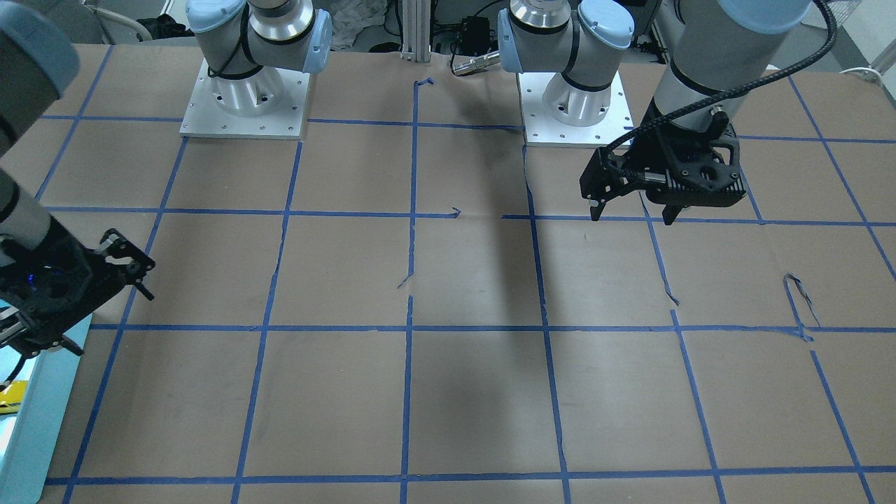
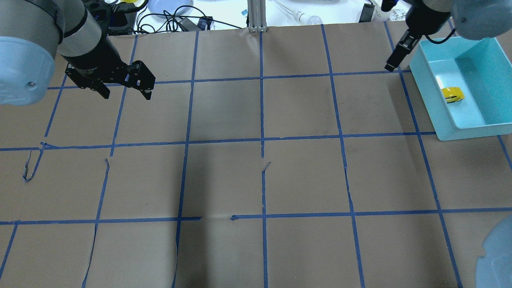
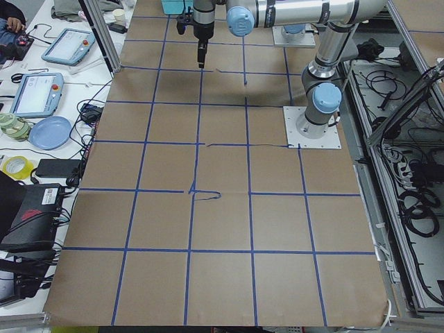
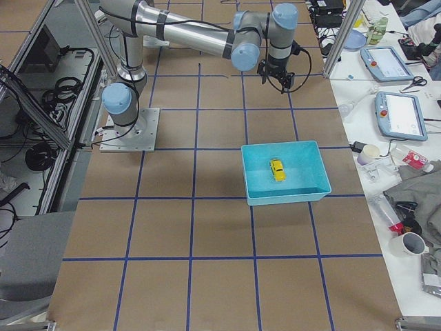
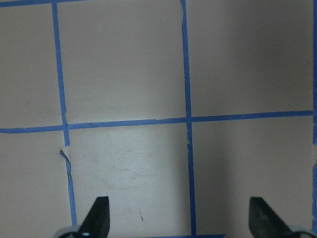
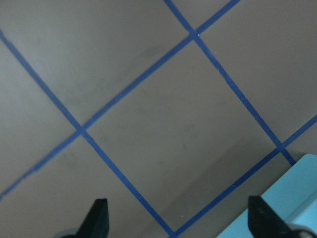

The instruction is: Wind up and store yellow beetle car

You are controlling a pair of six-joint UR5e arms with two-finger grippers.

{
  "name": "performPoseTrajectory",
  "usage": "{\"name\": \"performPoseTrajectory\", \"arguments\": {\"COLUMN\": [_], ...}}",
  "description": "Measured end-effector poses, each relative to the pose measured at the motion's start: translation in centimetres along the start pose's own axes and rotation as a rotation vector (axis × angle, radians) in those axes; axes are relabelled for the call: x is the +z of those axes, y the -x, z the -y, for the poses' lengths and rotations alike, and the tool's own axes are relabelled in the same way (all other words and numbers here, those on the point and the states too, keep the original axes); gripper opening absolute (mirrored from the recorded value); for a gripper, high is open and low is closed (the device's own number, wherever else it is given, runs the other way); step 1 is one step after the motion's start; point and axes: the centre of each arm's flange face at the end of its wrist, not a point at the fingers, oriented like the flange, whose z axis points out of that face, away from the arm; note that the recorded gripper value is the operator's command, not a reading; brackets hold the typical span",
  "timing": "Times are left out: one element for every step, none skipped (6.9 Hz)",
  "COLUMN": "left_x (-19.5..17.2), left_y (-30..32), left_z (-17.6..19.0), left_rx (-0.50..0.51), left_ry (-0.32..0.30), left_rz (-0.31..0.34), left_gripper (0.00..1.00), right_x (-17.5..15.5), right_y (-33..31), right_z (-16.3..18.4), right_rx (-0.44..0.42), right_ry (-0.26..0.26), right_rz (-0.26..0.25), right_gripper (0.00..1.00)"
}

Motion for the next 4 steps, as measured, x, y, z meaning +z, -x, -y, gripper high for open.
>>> {"name": "performPoseTrajectory", "arguments": {"left_x": [0.0, 0.0, 0.0, -0.1], "left_y": [0.0, 0.0, 0.0, 0.0], "left_z": [-0.1, -0.1, -0.2, -0.2], "left_rx": [-0.001, -0.001, -0.001, -0.001], "left_ry": [-0.001, 0.0, 0.0, -0.001], "left_rz": [0.0, -0.001, -0.001, 0.0], "left_gripper": [1.0, 1.0, 1.0, 1.0], "right_x": [-1.3, -2.3, -3.4, -4.3], "right_y": [3.9, 6.6, 8.0, 8.6], "right_z": [2.2, 3.1, 2.8, 2.1], "right_rx": [0.205, 0.391, 0.561, 0.719], "right_ry": [0.017, 0.028, 0.043, 0.052], "right_rz": [-0.047, -0.065, -0.063, -0.057], "right_gripper": [1.0, 1.0, 1.0, 0.98]}}
